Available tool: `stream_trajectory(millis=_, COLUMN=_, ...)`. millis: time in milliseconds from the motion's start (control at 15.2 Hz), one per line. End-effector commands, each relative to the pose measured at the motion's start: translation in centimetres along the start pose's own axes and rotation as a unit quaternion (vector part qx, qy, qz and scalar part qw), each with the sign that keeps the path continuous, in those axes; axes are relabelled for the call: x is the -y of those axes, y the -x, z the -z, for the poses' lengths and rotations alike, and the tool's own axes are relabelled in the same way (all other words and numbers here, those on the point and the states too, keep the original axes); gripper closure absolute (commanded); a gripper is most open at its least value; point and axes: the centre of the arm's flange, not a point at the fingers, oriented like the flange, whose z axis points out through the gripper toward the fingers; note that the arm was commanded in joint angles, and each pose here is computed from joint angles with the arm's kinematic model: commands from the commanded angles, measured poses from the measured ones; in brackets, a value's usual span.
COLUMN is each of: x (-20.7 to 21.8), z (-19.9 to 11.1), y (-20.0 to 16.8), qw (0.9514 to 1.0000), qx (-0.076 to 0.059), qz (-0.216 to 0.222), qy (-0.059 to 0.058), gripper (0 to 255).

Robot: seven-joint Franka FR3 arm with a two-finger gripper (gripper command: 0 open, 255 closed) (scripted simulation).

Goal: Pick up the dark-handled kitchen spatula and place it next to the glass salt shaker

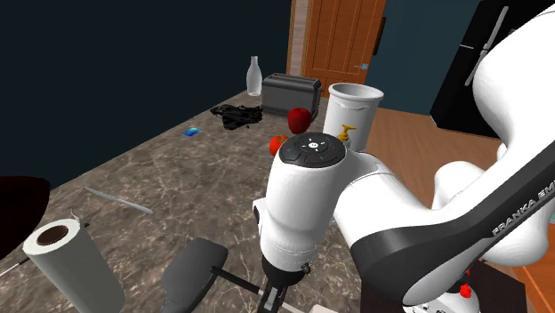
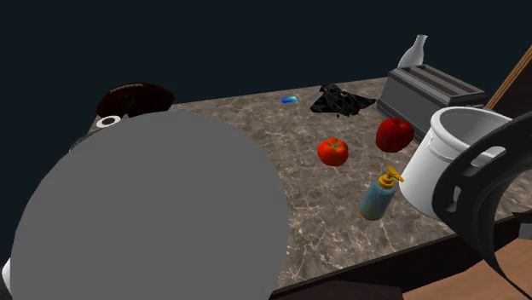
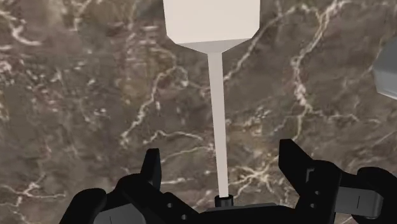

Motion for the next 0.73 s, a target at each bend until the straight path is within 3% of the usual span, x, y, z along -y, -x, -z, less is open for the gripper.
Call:
stream_trajectory(millis=0, x=0.0, z=0.0, y=0.0, qw=1.0, qx=0.0, qz=0.0, qy=0.0, gripper=0)
stream_trajectory(millis=66, x=0.0, z=0.0, y=0.0, qw=1.0, qx=0.0, qz=0.0, qy=0.0, gripper=0)
stream_trajectory(millis=330, x=0.0, z=5.0, y=0.0, qw=1.0, qx=0.0, qz=0.0, qy=0.0, gripper=0)
stream_trajectory(millis=660, x=0.0, z=5.0, y=0.0, qw=1.0, qx=0.0, qz=0.0, qy=0.0, gripper=0)
